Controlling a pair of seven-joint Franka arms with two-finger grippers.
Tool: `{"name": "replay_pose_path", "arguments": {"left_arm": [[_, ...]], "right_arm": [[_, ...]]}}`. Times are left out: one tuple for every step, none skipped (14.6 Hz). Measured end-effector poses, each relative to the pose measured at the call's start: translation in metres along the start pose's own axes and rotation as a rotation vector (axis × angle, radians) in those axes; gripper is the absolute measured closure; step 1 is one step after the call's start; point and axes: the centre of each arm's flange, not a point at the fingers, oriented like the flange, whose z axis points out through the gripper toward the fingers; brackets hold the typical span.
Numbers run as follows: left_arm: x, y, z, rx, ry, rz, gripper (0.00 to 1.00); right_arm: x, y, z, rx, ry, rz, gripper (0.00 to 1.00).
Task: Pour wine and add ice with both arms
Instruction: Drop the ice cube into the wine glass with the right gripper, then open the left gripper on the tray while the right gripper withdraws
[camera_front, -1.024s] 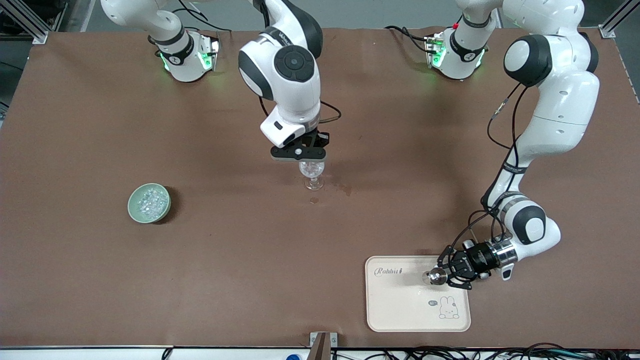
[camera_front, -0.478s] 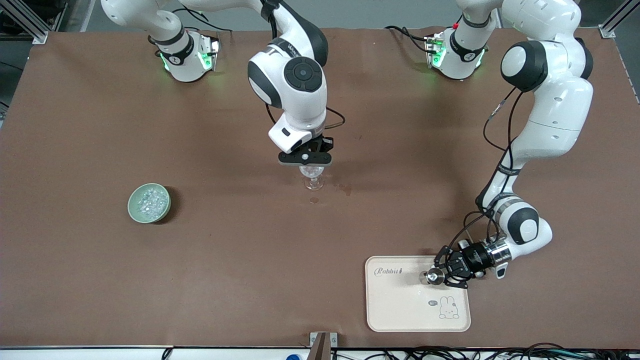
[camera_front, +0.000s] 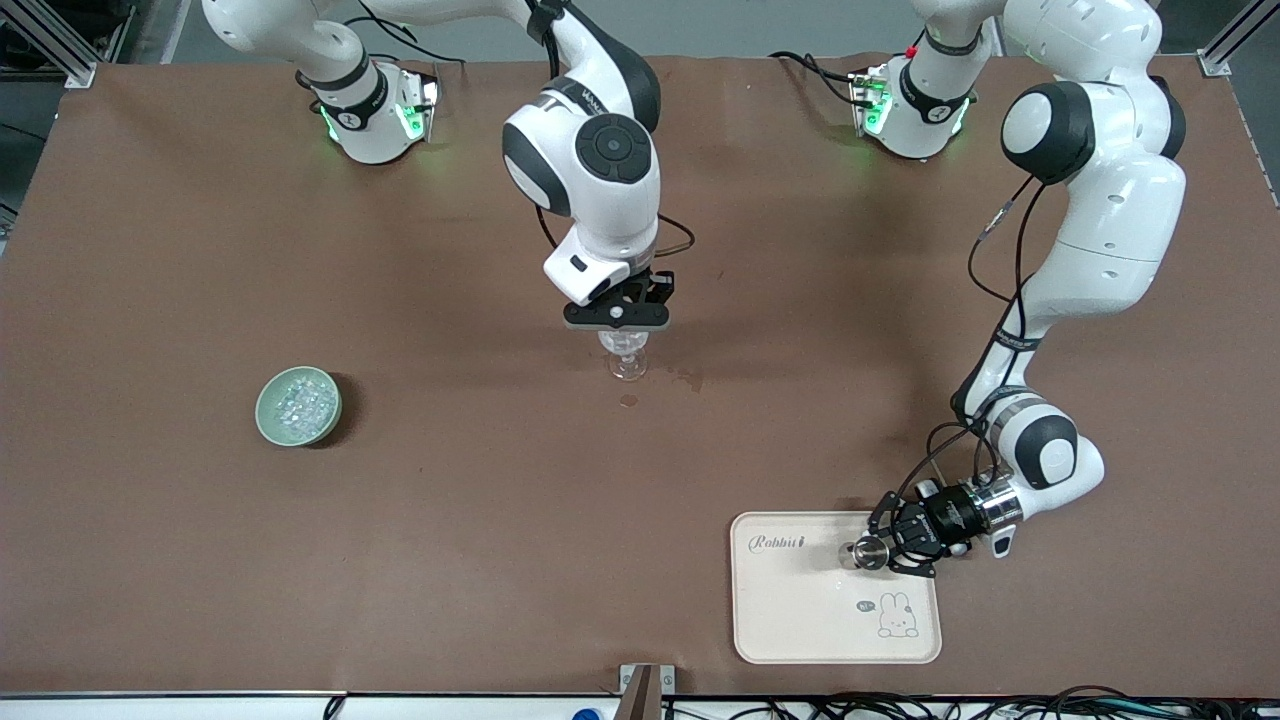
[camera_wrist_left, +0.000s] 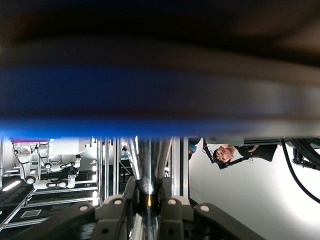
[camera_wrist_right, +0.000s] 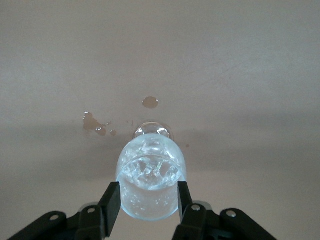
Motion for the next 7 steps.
{"name": "replay_pose_path", "arguments": {"left_arm": [[0.0, 0.0, 0.0, 0.0, 0.0, 0.0, 0.79], [0.0, 0.001, -0.001, -0.001, 0.001, 0.001, 0.79], [0.0, 0.001, -0.002, -0.002, 0.002, 0.001, 0.79], [0.0, 0.002, -0.002, -0.003, 0.003, 0.002, 0.79], [0.0, 0.002, -0.003, -0.004, 0.004, 0.003, 0.79], [0.001, 0.002, -0.004, -0.005, 0.005, 0.004, 0.79], [0.001, 0.003, -0.004, -0.005, 0.007, 0.01, 0.79]], "right_arm": [[0.004, 0.004, -0.003, 0.0, 0.006, 0.008, 0.39], [0.011, 0.01, -0.008, 0.002, 0.014, 0.021, 0.39], [0.022, 0.022, -0.018, 0.003, 0.025, 0.041, 0.35], [0.036, 0.039, -0.032, 0.004, 0.042, 0.066, 0.34], [0.051, 0.06, -0.048, 0.0, 0.065, 0.093, 0.31], [0.064, 0.084, -0.064, -0.01, 0.086, 0.12, 0.31], [0.077, 0.109, -0.079, -0.022, 0.108, 0.15, 0.28]]}}
